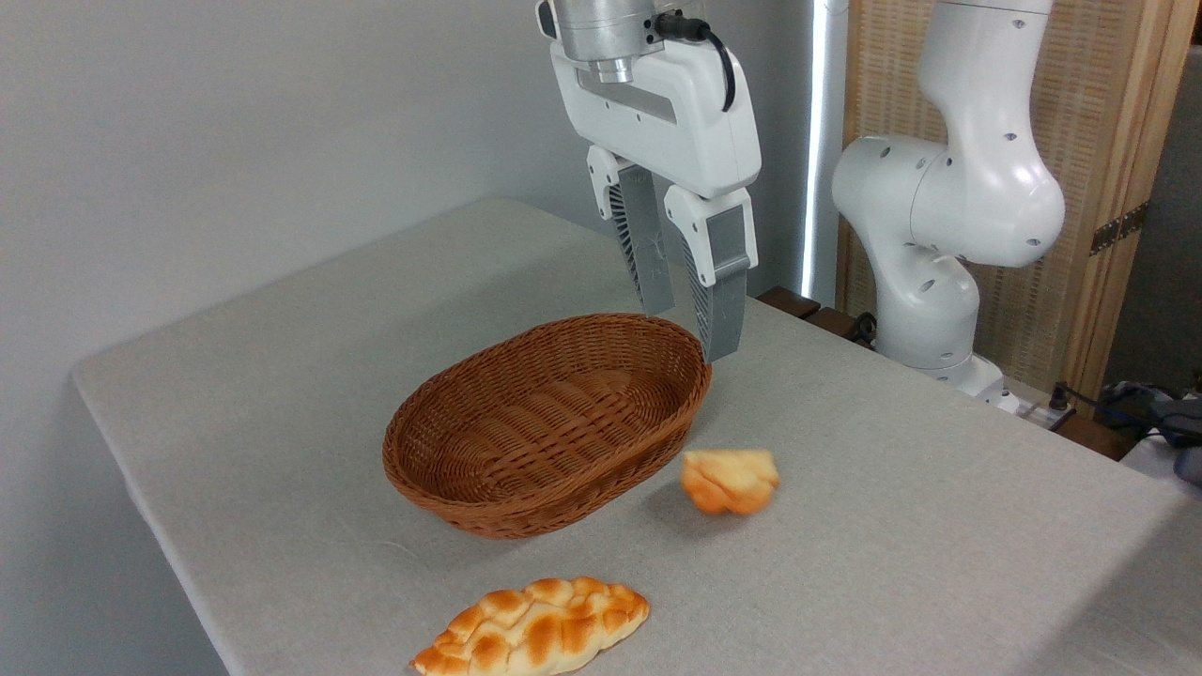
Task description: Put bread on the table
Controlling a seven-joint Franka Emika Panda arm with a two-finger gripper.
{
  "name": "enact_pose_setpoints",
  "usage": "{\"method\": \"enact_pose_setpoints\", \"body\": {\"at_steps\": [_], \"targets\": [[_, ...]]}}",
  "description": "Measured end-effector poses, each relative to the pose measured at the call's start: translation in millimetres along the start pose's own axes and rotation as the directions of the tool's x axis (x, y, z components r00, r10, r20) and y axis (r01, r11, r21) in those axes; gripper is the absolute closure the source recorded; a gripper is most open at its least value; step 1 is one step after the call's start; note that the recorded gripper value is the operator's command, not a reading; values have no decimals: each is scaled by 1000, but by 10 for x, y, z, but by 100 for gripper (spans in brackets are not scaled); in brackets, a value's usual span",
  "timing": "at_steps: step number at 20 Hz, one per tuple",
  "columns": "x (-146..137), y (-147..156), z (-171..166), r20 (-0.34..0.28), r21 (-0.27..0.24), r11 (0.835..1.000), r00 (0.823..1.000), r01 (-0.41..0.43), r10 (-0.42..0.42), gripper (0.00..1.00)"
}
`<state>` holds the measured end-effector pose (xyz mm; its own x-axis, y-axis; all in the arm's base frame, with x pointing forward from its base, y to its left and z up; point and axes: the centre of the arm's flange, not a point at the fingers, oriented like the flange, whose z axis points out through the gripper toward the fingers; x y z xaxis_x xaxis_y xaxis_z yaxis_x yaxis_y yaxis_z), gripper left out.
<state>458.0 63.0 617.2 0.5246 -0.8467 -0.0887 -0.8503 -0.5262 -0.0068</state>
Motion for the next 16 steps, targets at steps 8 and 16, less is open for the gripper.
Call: {"method": "enact_pose_setpoints", "body": {"at_steps": [8, 16], "targets": [[0, 0, -1, 0, 0, 1000, 1000, 0, 0, 0], [94, 30, 0, -63, -38, 995, 993, 93, -96, 0]]}}
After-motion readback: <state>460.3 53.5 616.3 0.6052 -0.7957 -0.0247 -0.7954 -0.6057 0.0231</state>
